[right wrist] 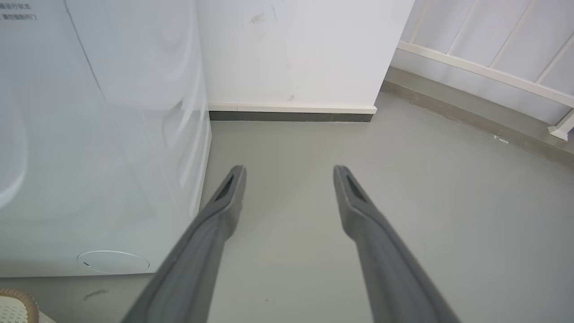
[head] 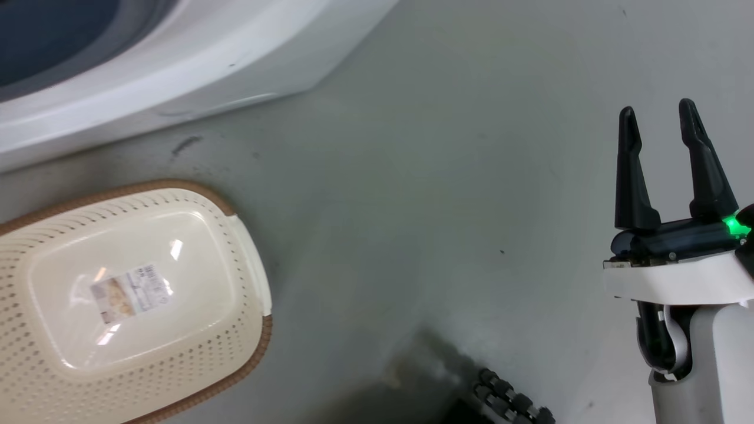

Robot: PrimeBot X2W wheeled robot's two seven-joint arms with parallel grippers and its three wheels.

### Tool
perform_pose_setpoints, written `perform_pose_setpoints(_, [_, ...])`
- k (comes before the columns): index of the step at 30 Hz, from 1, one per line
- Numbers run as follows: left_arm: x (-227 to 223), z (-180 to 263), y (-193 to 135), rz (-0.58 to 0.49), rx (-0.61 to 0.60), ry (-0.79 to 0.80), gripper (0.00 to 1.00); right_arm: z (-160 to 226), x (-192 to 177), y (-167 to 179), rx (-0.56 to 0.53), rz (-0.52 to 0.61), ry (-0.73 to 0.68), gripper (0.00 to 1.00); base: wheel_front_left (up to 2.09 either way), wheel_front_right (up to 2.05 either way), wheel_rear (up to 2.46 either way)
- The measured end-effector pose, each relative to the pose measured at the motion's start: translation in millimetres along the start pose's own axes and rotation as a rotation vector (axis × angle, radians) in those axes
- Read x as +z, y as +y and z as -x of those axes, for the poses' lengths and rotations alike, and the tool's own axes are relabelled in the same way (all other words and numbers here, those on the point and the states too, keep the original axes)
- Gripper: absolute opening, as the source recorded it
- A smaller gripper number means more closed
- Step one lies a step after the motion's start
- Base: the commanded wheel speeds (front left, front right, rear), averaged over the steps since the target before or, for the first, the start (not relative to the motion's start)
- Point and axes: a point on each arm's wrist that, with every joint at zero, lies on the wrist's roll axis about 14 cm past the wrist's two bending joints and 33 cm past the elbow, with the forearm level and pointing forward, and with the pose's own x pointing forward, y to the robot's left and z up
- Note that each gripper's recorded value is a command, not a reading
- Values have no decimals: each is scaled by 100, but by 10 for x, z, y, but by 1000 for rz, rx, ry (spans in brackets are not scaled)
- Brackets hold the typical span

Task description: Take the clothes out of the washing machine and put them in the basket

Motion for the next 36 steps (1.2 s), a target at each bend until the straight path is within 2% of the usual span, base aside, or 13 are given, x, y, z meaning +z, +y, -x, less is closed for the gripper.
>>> perform_pose_setpoints(15, [246,1057,28,9,47,-256,0,48,628,58,26,3,-179,100,0,0,0])
perform_pose_setpoints(19, [328,1349,-28,35,63,-307,0,121,702,124,45,-4,-197,100,0,0,0])
perform_pose_setpoints(23, [639,1705,-53,48,81,-440,0,169,805,214,72,-11,-226,100,0,0,0])
perform_pose_setpoints(36, [818,2888,-339,34,75,-657,0,456,1115,300,108,-27,-308,100,0,0,0])
